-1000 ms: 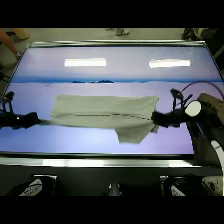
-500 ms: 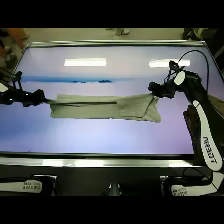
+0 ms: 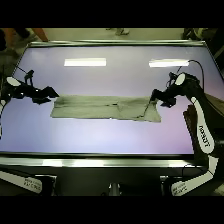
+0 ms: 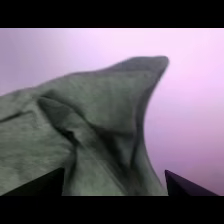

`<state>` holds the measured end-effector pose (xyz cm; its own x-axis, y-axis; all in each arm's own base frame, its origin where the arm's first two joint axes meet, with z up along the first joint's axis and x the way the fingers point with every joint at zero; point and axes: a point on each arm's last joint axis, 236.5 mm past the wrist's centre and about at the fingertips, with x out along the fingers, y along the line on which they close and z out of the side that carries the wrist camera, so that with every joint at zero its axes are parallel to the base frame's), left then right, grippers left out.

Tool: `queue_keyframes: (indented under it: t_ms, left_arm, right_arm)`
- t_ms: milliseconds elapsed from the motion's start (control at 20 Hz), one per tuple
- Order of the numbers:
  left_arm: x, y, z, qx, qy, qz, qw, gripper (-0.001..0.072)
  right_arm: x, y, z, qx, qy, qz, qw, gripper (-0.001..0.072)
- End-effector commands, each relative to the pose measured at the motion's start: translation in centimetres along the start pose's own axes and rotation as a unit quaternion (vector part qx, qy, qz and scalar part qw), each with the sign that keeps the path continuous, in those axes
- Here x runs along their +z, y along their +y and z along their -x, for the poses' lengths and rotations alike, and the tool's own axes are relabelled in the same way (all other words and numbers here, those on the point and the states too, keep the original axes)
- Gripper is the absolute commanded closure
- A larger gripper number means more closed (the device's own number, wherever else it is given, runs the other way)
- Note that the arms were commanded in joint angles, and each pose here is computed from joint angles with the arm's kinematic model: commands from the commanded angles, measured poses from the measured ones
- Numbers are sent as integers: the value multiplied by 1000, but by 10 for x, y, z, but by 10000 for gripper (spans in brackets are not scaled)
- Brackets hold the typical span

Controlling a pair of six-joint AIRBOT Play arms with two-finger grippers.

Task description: Fold the shirts.

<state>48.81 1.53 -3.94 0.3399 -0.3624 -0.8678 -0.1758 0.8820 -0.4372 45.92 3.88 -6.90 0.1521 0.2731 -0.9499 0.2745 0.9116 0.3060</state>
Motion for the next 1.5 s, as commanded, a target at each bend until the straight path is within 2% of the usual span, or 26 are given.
queue_keyframes:
  t_ms: [0,300,400,450,500,550,650,800,1000,1250,1350,1450]
  left_arm:
    - [7,-6,30,-1,-11,-11,1000,-12]
    - [2,-55,86,-15,-44,-60,997,-12]
    - [-2,-74,95,-21,-51,-80,995,-12]
    - [-5,-84,95,-24,-50,-89,994,-11]
    - [-9,-93,90,-28,-44,-99,994,-8]
    - [-15,-105,82,-33,-34,-111,993,91]
    - [-31,-137,52,-61,-16,-126,990,660]
    - [-70,-202,-17,-131,20,-115,984,679]
    - [-153,-297,-103,-231,110,-56,965,679]
    - [-258,-370,-159,-280,187,-3,942,679]
    - [-261,-377,-162,-292,177,-12,940,681]
    - [-218,-370,-146,-299,130,-23,945,683]
  right_arm:
    - [-28,-17,-1,38,74,-14,996,-8]
    - [-43,41,-58,127,114,-40,985,-8]
    - [-44,70,-67,163,113,-52,979,12]
    - [-41,84,-66,182,105,-57,976,176]
    - [-38,94,-59,202,103,-56,972,444]
    - [-35,103,-47,220,101,-56,969,690]
    - [-29,119,-12,238,81,-18,968,690]
    - [-30,144,57,261,38,31,964,690]
    - [-70,162,143,278,24,91,956,690]
    - [-95,153,209,235,-42,117,964,690]
    - [-96,150,214,229,-49,109,966,690]
    - [-91,154,204,230,-44,103,967,690]
